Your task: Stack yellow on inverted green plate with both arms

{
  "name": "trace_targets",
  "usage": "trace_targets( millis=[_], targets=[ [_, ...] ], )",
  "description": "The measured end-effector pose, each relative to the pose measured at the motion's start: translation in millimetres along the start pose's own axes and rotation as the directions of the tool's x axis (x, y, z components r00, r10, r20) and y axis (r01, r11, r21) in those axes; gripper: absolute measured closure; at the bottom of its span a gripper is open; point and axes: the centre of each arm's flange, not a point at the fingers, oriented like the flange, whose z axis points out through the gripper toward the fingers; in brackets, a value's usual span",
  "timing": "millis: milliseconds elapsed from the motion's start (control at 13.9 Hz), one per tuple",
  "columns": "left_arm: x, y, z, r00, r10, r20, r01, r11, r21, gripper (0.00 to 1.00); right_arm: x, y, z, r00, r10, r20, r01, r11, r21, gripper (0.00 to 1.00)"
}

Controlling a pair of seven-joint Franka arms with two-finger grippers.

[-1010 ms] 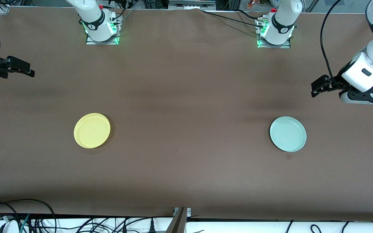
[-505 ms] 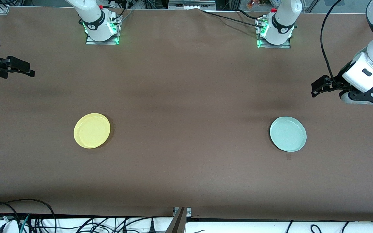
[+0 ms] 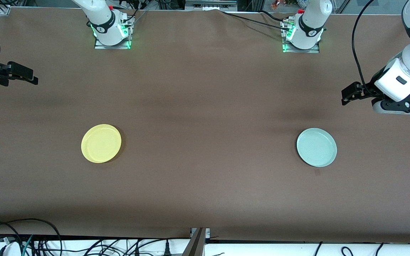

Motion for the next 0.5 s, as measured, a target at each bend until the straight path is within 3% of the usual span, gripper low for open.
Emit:
trace_targets(
  millis=[216,505],
  targets=[
    [16,5,35,0.999,0.01,0.048,-0.01,1.0,-0.004,0.0,0,0,0,1.0,0.001,0.0,-0.001,1.0,0.0,0.0],
    [64,-33,119,0.999,-0.005,0.04,0.006,1.0,-0.023,0.0,0,1,0,1.0,0.002,0.0,-0.002,1.0,0.0,0.0]
  ],
)
